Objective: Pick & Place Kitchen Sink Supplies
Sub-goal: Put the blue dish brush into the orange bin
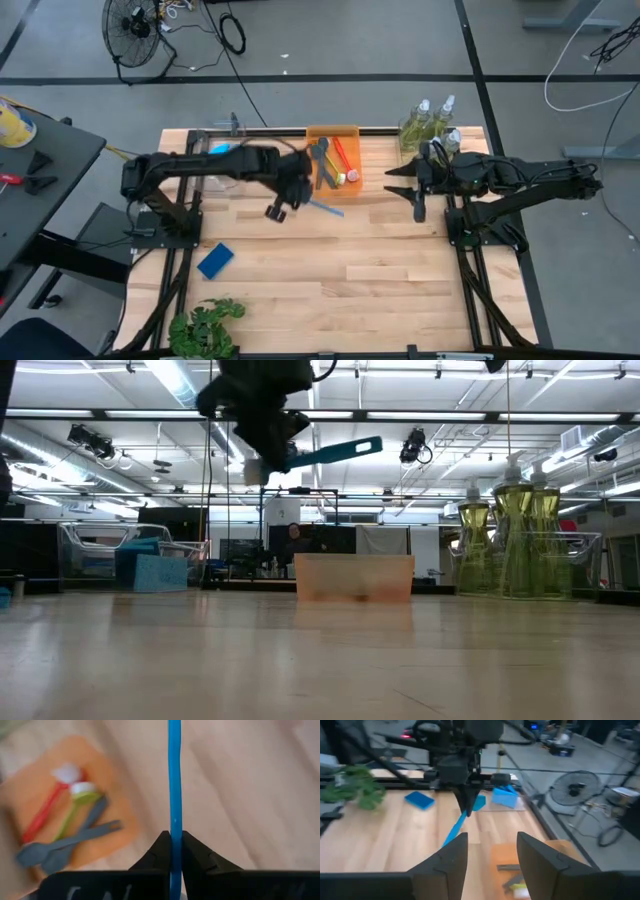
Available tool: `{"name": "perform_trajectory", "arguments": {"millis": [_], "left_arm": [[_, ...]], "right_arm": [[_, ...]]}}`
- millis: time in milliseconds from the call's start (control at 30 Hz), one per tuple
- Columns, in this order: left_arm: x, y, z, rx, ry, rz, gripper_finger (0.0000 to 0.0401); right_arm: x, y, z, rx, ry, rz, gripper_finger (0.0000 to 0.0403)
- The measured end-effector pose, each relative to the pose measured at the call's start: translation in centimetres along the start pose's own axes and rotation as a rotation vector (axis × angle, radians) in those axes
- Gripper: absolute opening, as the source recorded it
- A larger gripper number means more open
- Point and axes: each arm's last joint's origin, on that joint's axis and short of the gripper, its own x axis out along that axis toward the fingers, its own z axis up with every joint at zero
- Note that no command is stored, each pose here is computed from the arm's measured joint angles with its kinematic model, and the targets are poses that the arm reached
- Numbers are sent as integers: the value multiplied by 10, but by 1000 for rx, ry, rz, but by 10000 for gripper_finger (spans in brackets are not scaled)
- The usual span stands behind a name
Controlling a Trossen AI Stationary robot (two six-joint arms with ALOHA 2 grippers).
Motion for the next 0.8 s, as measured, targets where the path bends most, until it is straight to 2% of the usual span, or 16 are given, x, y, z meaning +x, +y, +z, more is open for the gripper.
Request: {"name": "perform_trajectory", "arguments": {"millis": [200,333,633,800], "left_arm": [[-11,41,-10,-106,-97,139,24],[-17,64,-15,-150,-175,223,25],[-30,105,-33,-345,-373,320,26],[-36,121,-46,-473,-448,334,26]], "right_arm": [[0,-4,0,66,1,-127,171],[0,-5,0,101,-1,-173,171],[8,-4,-3,137,24,-248,171],[20,-1,-6,121,60,-264,171]]}}
